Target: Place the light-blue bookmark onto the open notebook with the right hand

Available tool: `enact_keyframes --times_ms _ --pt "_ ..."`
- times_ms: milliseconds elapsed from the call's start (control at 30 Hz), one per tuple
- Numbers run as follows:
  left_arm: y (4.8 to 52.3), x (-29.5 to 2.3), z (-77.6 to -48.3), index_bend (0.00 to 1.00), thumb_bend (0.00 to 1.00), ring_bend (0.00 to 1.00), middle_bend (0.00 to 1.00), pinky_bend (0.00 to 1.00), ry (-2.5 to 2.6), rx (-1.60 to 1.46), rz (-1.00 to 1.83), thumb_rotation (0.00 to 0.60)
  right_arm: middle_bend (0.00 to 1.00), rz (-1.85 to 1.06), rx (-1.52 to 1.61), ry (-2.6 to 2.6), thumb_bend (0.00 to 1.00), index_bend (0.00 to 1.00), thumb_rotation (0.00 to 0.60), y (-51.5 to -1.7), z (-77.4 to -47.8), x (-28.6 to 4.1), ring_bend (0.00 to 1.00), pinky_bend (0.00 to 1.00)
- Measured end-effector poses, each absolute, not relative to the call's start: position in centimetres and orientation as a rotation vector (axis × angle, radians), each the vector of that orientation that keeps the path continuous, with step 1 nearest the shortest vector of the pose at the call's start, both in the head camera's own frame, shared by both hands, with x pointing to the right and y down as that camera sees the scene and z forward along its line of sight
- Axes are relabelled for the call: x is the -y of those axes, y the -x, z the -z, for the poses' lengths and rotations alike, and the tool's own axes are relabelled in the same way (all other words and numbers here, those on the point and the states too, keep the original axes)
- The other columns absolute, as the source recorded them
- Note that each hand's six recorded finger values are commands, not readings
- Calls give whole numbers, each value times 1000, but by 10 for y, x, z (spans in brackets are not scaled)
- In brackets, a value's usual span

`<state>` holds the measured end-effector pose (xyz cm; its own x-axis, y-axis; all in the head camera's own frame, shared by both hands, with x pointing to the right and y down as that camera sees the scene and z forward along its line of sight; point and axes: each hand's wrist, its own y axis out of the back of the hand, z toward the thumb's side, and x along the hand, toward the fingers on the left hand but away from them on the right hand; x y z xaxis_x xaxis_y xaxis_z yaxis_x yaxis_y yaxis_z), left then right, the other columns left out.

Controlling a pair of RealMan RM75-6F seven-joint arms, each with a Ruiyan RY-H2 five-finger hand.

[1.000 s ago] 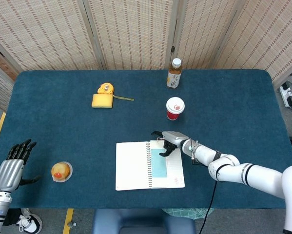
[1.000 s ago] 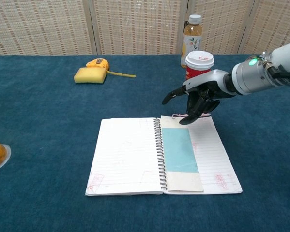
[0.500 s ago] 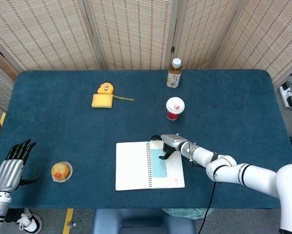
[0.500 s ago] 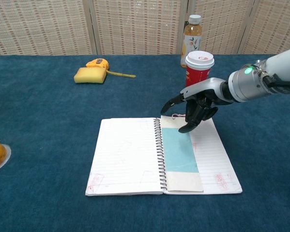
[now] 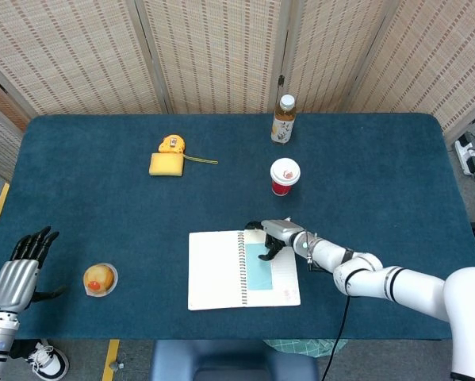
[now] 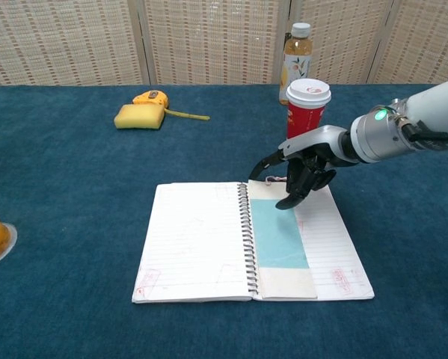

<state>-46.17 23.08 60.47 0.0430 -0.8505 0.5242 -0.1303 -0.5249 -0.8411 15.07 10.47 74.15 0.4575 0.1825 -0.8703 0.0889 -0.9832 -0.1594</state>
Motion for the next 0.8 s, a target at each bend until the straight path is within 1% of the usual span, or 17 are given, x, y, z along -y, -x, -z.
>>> enact_keyframes --times_ms 233,400,467,500,533,600,667,700,733,767,800 --pt "461 -231 -605 56 167 0 0 0 1721 -989 1535 600 1000 -1556 263 2604 375 146 581 -152 -739 -103 1000 1000" --pt "461 -231 -604 56 167 0 0 0 1719 -995 1529 600 1000 -1512 342 2613 371 145 583 -155 -731 -97 1000 1000" --pt "461 -231 -603 56 167 0 0 0 1718 -996 1528 600 993 -1477 393 2605 342 140 583 -158 -726 -93 1000 1000" --pt "461 -231 -603 56 166 0 0 0 1718 -995 1527 600 970 -1456 418 2596 315 132 584 -160 -723 -91 994 998" --pt "461 -231 -603 56 166 0 0 0 1719 -994 1526 600 931 -1433 447 2583 292 120 586 -163 -720 -89 973 985" --pt "460 -231 -603 56 167 0 0 0 1721 -992 1522 600 781 -1370 528 2537 219 79 594 -172 -712 -82 862 915" --pt "459 -231 -602 57 167 0 0 0 1724 -989 1515 600 560 -1305 625 2472 130 34 599 -187 -701 -77 655 785" --pt "458 -231 -602 57 167 0 0 0 1725 -987 1511 600 487 -1282 668 2439 108 25 599 -196 -695 -75 577 739" --pt "457 -232 -602 58 166 0 0 0 1727 -985 1506 600 385 -1264 712 2406 85 15 600 -206 -690 -75 463 657" --pt "457 -232 -601 61 166 0 0 0 1728 -984 1504 600 276 -1249 774 2365 69 10 600 -223 -683 -78 344 552" --pt "456 -232 -600 64 167 0 0 0 1728 -984 1501 600 188 -1248 818 2334 59 5 600 -238 -678 -82 256 456"
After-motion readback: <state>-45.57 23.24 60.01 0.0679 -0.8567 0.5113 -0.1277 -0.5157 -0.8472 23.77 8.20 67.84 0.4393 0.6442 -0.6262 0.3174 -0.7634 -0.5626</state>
